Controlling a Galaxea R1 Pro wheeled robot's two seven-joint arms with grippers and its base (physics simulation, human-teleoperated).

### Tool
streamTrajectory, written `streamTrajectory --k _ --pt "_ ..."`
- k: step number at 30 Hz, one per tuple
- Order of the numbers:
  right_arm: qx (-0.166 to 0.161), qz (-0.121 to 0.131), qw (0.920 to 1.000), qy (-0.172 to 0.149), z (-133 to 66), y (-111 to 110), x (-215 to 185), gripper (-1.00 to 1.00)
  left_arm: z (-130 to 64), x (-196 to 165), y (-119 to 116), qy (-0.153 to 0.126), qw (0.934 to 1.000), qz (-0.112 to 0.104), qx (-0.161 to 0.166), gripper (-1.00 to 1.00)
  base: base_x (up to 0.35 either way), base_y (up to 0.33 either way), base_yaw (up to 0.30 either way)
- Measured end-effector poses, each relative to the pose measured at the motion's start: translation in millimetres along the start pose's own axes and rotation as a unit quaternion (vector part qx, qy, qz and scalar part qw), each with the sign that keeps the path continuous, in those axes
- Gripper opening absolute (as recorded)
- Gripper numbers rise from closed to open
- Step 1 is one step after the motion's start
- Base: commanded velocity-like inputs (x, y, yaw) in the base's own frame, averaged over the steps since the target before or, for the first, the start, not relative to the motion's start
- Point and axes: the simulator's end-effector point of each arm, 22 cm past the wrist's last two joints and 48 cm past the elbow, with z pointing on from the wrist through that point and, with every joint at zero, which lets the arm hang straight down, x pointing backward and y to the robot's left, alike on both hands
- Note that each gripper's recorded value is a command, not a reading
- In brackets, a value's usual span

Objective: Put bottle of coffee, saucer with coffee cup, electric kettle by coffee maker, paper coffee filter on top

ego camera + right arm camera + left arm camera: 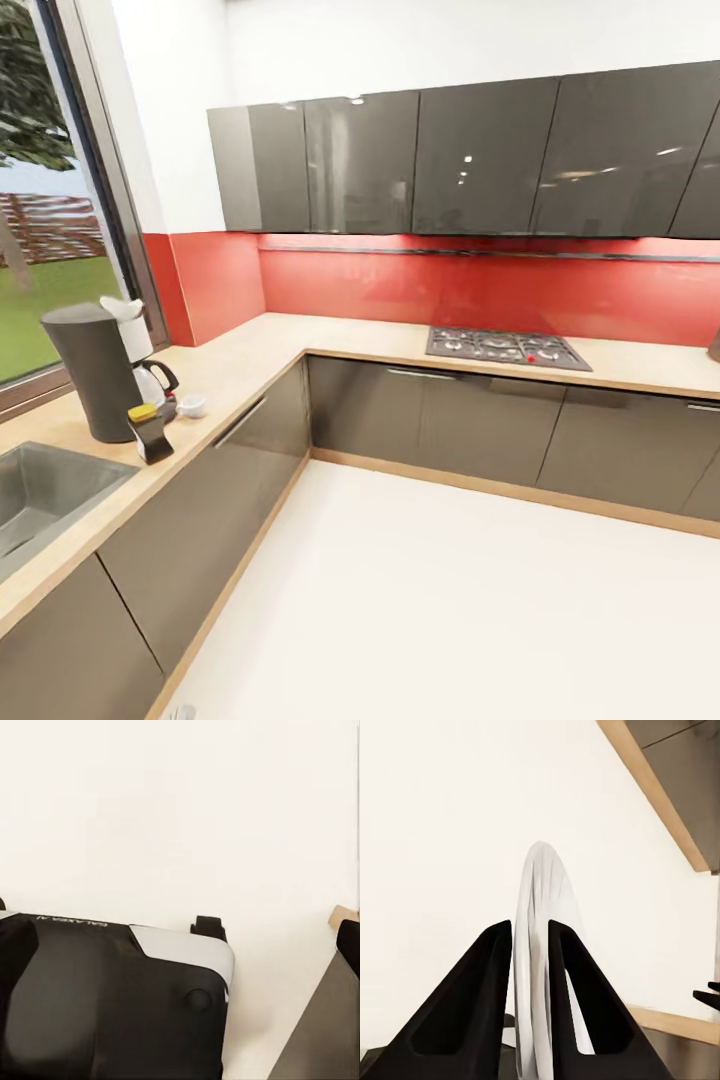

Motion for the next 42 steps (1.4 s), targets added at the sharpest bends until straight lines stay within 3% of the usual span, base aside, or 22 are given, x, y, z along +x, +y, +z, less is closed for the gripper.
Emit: streamTrajectory --k 42 --pt "-0.003 0.004 1.0000 -0.002 0.2 5.2 -1.2 1.00 0.1 0.4 -0.1 0.000 1.0000 0.000 0.000 -1.00 0.327 -0.091 0.000"
